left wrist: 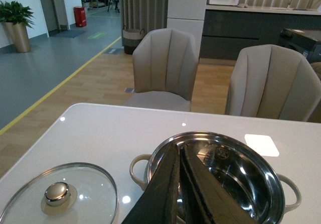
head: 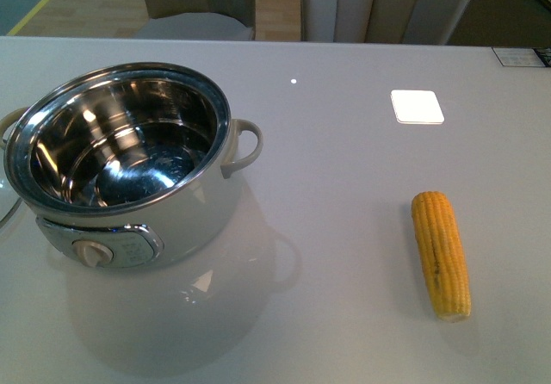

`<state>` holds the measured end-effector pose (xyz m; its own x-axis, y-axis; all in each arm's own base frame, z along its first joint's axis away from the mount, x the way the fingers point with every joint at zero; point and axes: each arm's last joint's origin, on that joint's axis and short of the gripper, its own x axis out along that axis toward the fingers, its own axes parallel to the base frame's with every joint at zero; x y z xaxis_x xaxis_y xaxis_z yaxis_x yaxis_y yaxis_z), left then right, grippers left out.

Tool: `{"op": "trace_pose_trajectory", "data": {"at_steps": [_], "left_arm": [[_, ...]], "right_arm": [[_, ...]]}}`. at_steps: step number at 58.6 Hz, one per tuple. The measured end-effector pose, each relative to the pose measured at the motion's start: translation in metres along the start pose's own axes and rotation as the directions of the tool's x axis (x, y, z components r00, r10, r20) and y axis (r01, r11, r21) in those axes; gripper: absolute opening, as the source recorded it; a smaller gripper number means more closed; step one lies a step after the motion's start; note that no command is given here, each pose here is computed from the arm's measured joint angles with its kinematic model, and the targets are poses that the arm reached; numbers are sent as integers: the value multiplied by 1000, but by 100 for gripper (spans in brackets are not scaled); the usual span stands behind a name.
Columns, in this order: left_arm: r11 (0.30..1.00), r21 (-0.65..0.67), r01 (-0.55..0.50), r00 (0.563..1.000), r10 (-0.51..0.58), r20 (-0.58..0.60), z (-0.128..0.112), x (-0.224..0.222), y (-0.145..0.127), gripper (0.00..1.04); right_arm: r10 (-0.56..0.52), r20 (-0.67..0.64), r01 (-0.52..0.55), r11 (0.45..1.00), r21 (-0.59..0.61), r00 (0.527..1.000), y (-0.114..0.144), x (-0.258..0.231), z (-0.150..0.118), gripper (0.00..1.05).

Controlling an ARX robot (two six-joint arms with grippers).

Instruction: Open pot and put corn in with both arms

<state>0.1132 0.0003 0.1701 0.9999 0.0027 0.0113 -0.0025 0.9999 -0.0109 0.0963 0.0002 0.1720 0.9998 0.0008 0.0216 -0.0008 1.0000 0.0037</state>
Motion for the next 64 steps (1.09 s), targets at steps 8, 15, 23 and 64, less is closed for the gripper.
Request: {"op": "trace_pose_trajectory", "data": {"at_steps": [8,15,23,64], "left_arm": [[1000,0,0,1000,0,0,0,-3,0,3],[1000,0,0,1000,0,0,0,-4,0,3],[1000,0,0,1000,0,-24,-4,-14,0,3],[1000,2,0,1000,0,-5,-3,-16,0,99]], "right_arm": [[0,0,0,1000,0,1000,0,0,0,96],[0,0,0,1000,0,1000,0,0,0,96],[0,0,0,1000,0,1000,0,0,0,96],[0,0,0,1000,0,1000,0,0,0,96]]}}
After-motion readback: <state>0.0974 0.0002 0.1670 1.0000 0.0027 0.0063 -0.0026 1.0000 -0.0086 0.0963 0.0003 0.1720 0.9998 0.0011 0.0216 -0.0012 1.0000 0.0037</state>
